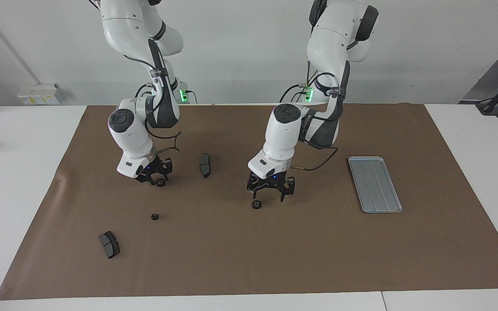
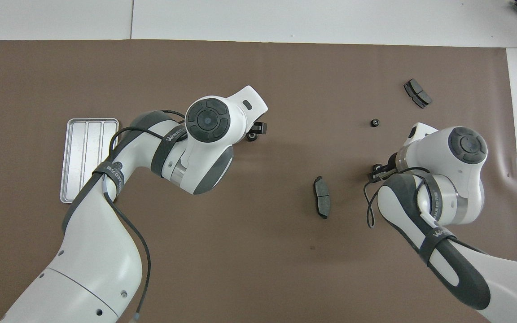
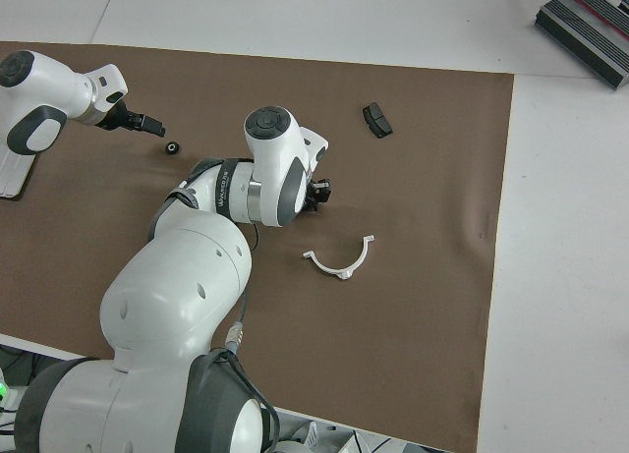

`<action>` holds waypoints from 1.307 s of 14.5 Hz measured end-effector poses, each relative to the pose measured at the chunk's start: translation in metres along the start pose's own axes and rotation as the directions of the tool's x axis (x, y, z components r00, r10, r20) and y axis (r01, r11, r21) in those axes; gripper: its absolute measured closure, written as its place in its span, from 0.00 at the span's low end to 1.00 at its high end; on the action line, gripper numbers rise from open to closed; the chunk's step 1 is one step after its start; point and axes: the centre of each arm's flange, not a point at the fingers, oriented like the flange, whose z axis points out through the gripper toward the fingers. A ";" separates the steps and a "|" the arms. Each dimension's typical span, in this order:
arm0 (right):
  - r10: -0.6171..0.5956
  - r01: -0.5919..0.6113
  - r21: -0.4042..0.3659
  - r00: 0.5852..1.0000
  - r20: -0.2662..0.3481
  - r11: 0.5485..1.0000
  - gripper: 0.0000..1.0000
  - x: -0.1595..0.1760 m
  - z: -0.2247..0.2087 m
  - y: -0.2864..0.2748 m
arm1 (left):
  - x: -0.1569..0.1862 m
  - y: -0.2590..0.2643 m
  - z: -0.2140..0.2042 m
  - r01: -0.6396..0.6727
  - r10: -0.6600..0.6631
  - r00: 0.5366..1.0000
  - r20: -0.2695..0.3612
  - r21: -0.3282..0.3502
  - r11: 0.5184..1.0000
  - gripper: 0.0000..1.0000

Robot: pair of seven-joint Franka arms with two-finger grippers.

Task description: Pick bearing gear from pile to tray

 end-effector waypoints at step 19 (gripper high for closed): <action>0.323 -0.322 0.028 0.942 -0.086 0.946 0.71 0.040 -0.092 -0.015 | -0.031 0.022 0.047 -0.040 0.039 0.999 -0.031 -0.039 0.998 0.00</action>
